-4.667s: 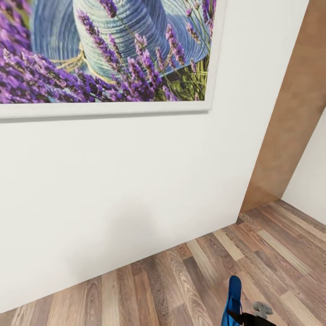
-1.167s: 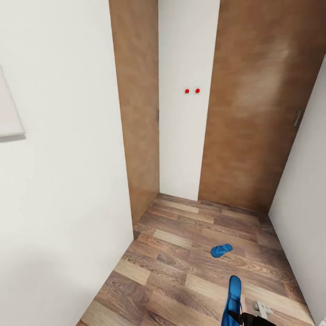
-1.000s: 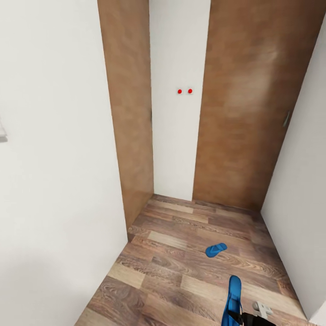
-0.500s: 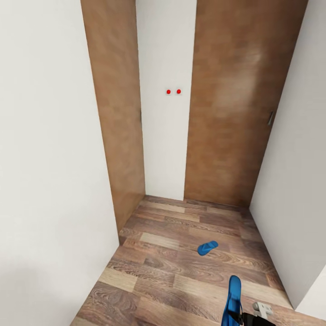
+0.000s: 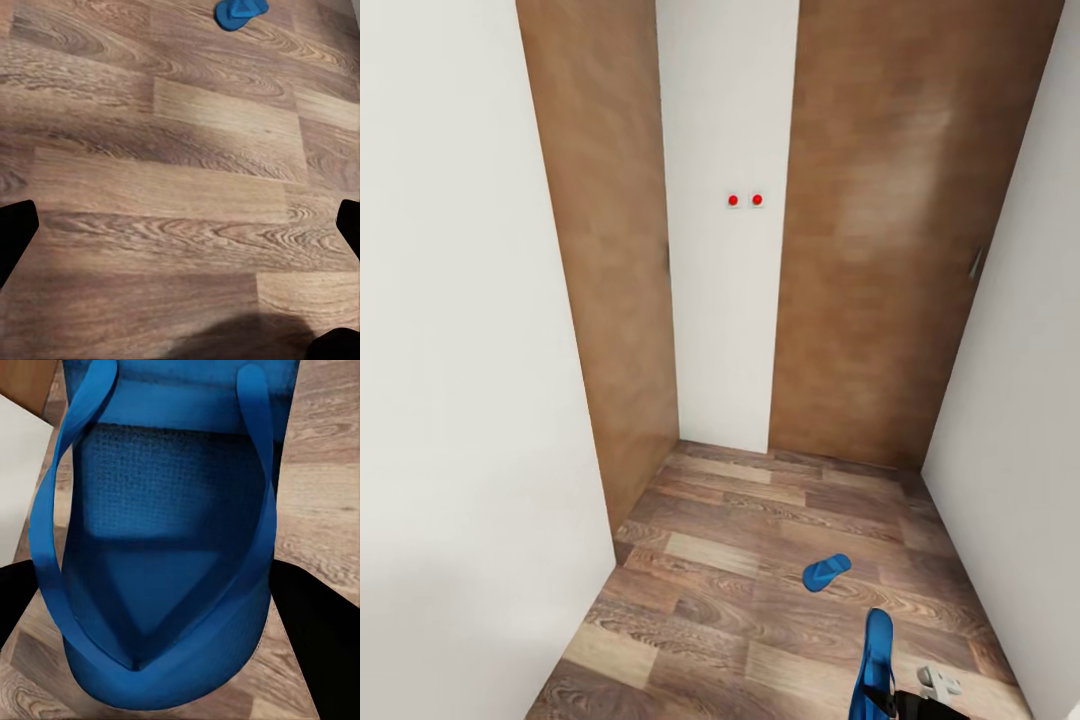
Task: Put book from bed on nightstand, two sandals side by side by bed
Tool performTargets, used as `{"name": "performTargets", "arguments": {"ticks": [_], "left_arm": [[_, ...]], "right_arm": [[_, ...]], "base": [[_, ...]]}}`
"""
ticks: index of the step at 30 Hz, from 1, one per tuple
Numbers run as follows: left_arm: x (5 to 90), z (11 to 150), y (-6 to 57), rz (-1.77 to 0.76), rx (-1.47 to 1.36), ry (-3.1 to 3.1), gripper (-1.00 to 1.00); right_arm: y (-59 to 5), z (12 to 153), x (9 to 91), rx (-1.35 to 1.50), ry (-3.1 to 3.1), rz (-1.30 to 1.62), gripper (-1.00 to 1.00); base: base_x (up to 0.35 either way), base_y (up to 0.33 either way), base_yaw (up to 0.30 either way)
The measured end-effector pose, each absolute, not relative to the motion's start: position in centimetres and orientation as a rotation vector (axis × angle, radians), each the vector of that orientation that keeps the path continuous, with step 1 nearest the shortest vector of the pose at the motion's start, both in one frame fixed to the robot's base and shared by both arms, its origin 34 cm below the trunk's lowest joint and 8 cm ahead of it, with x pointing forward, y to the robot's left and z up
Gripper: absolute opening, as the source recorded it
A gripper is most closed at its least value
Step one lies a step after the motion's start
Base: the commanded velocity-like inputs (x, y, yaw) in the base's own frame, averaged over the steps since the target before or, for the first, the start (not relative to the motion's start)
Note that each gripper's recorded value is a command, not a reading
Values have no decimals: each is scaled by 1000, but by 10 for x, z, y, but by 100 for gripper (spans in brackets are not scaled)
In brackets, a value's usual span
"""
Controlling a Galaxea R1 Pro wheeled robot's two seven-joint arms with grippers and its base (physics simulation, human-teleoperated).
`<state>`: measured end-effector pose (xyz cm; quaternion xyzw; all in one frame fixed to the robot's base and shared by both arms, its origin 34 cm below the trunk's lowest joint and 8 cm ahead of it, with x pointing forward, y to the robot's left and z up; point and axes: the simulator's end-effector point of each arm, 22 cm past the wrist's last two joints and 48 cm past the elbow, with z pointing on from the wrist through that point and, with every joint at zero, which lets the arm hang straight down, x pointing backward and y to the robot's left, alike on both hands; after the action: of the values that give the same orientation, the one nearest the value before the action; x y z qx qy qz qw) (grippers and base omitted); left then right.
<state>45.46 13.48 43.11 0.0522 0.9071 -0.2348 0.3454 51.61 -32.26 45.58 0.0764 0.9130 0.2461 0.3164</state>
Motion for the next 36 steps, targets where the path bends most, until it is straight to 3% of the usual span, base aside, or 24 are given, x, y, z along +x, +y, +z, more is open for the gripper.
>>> {"name": "performTargets", "arguments": {"ticks": [13,21,36], "left_arm": [[455,431,135,-610,136,2355,100],[455,431,135,-610,136,2354,100],[455,431,135,-609,136,2354,100]], "right_arm": [[-323,456,516,200,2404,648,-100],[-323,456,516,200,2404,648,-100],[-323,456,516,203,2404,648,-100]], "base": [[316,0,-17],[302,0,-222],[26,0,-265]]}}
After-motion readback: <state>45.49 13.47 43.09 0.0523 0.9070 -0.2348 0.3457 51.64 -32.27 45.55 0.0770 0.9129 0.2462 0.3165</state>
